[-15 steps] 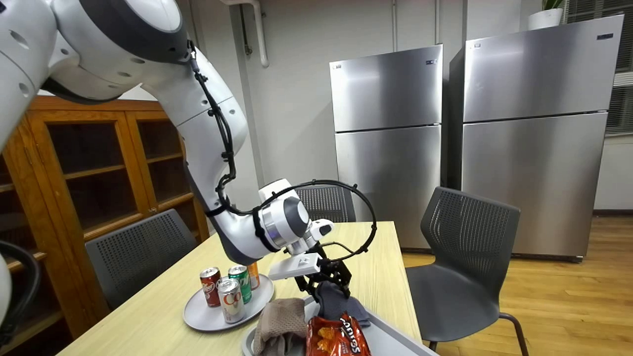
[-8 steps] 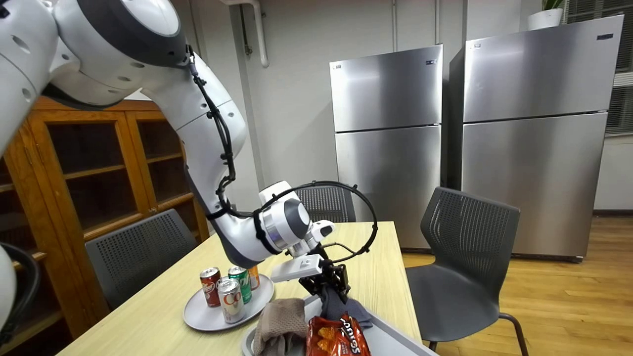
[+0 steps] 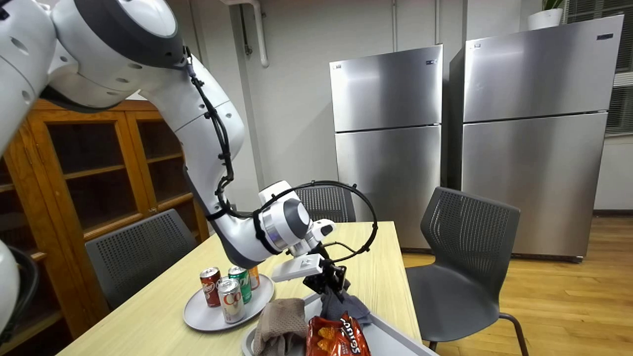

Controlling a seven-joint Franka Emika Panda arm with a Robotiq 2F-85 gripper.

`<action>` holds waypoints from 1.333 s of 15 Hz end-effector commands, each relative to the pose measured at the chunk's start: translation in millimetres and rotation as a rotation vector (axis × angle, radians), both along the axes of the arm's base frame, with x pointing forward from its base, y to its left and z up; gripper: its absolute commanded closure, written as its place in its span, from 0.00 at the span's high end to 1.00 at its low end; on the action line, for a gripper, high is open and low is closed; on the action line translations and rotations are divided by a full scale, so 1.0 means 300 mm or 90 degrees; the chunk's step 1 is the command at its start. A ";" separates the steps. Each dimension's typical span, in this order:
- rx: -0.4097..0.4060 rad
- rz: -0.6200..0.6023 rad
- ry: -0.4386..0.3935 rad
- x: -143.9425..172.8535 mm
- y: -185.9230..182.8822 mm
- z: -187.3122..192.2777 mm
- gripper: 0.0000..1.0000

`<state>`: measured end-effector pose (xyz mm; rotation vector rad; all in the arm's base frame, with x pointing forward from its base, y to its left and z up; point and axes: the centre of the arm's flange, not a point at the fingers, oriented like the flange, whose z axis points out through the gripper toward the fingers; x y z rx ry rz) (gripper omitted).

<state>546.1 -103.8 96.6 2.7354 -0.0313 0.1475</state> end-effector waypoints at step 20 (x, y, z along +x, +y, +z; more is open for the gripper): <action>-0.008 -0.074 -0.117 0.165 -0.158 0.331 0.03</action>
